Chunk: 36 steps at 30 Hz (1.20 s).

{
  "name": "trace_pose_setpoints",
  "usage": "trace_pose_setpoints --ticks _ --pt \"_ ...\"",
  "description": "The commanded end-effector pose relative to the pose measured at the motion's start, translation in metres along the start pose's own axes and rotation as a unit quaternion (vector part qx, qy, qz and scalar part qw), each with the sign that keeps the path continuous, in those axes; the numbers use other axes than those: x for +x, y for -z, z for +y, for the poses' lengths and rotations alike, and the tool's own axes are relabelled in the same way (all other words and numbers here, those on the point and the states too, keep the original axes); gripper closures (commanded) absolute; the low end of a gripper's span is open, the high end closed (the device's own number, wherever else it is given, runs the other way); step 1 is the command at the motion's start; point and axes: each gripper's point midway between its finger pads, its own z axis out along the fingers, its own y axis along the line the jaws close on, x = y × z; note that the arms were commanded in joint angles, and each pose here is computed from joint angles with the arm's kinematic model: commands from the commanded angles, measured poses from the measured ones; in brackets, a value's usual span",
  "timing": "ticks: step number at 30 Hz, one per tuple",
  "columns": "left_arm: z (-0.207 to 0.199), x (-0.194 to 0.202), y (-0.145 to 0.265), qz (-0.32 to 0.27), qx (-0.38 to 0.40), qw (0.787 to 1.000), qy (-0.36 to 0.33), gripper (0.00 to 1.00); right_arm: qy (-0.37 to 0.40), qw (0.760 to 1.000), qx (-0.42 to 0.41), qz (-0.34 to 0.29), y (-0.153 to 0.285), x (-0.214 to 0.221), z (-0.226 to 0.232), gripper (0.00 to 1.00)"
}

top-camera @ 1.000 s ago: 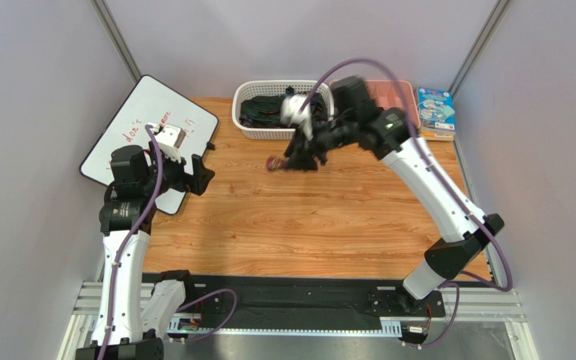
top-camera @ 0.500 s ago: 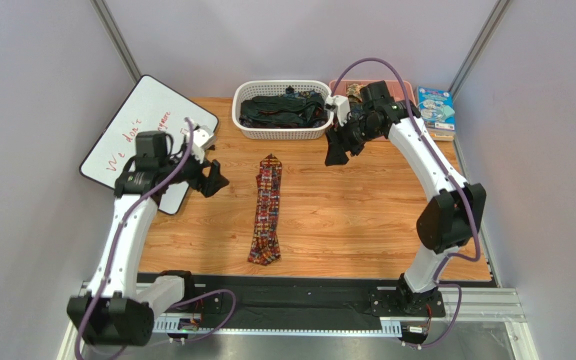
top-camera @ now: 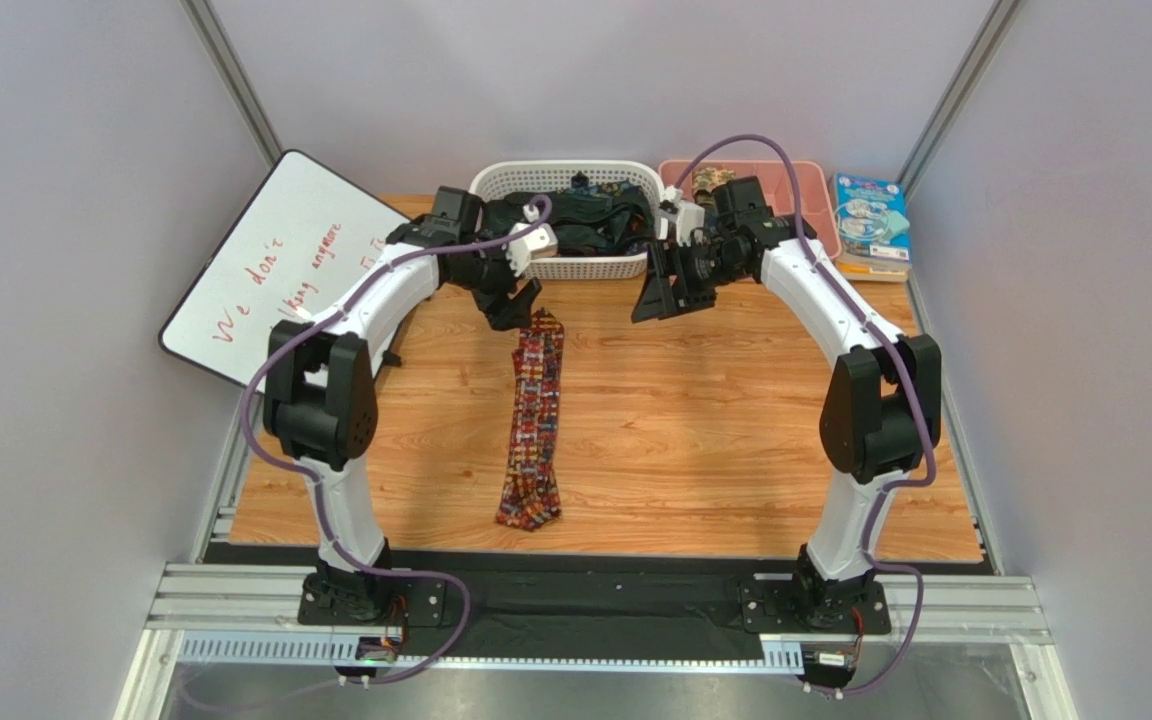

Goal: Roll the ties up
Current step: Flatten out the tie at the center of the board.

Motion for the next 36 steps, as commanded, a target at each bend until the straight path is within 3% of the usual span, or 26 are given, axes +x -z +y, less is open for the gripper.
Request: trace_pose_setpoints --ticks 1,16,26,29,32,34,35,36 --pt "0.005 -0.001 -0.015 0.020 0.016 0.998 -0.065 0.20 -0.010 0.999 -0.007 -0.038 0.020 -0.012 0.001 0.33" --pt "-0.007 0.027 -0.065 0.048 0.088 0.985 -0.138 0.20 -0.033 0.997 0.010 -0.063 0.057 -0.013 -0.028 0.32" --pt "-0.003 0.032 -0.073 0.065 0.095 0.979 -0.168 0.23 -0.050 0.997 0.010 -0.062 0.063 -0.002 -0.037 0.32" --pt "-0.005 0.031 -0.074 0.062 0.098 0.978 -0.175 0.41 -0.053 0.996 0.012 -0.064 0.067 0.000 -0.039 0.32" --pt "-0.007 0.019 -0.067 0.047 0.096 0.980 -0.169 0.67 -0.057 0.996 0.015 -0.068 0.072 0.001 -0.041 0.33" --pt "-0.008 0.000 -0.054 0.030 0.083 0.982 -0.167 0.80 -0.056 0.996 0.016 -0.071 0.076 0.003 -0.040 0.33" --pt "-0.009 -0.007 -0.048 0.025 0.078 0.983 -0.163 0.95 -0.055 0.996 0.017 -0.073 0.078 0.003 -0.040 0.33" --pt "-0.010 -0.022 -0.034 0.018 0.063 0.986 -0.151 0.99 -0.055 0.996 0.020 -0.075 0.080 0.004 -0.041 0.33"
